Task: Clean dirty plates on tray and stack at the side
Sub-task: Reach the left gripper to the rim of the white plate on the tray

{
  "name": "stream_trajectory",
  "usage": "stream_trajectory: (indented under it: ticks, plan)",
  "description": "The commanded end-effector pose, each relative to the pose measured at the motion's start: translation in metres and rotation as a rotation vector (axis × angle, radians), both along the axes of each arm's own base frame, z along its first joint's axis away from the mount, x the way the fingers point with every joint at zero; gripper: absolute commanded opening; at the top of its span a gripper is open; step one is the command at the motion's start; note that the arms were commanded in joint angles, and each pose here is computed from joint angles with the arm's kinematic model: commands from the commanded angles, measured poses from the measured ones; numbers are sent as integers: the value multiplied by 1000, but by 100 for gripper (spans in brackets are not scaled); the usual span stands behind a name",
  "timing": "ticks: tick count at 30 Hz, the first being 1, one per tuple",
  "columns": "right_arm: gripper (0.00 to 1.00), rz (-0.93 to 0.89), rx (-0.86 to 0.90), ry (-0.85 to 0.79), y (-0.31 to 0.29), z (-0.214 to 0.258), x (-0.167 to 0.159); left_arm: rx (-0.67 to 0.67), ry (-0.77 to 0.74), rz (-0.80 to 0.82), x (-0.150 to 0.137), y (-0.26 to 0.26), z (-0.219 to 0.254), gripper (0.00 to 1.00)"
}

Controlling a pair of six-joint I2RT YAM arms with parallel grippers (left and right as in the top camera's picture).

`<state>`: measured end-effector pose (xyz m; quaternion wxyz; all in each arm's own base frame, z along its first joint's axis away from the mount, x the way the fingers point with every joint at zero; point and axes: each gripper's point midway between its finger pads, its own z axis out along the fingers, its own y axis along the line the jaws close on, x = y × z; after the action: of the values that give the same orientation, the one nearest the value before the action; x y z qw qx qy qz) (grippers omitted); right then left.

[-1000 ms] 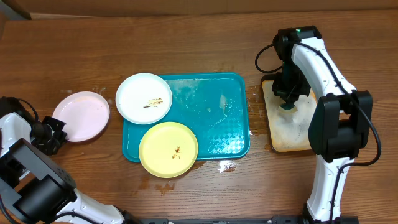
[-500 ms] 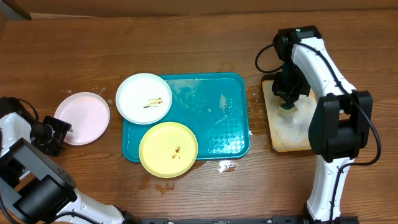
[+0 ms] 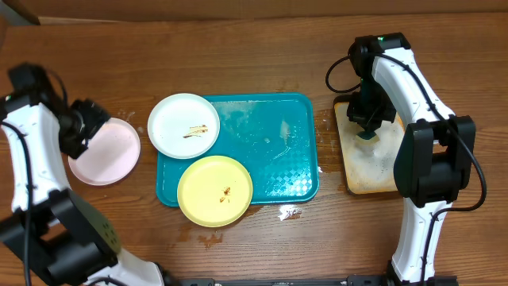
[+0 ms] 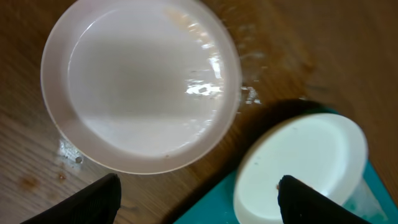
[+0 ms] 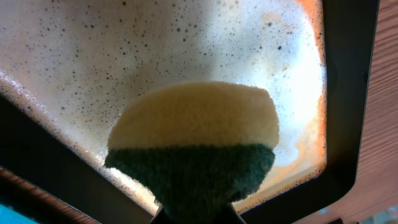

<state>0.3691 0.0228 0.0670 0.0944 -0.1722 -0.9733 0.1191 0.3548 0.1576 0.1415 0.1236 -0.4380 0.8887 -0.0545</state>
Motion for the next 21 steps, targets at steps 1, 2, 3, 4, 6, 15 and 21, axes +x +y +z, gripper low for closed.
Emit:
stream_trajectory:
  ticks: [1,2,3,4,6,15,21]
  plan:
    - [4,4,1,-20,0,2,7,59,-24,-78,9,-17,20,82]
    - [4,3,1,-20,0,2,7,66,-8,-97,9,-24,18,81]
    - [4,3,1,-19,0,2,7,70,6,-119,10,-31,15,81]
    - [4,2,1,-17,0,2,7,77,18,-162,12,-40,12,81]
    - [4,-5,0,-13,-3,2,6,96,42,-218,15,-56,7,81]
    - [4,-48,134,28,-13,-1,-1,158,58,-358,25,-98,4,88]
    - [4,-45,216,49,-11,-19,-6,156,60,-353,24,-97,4,88]
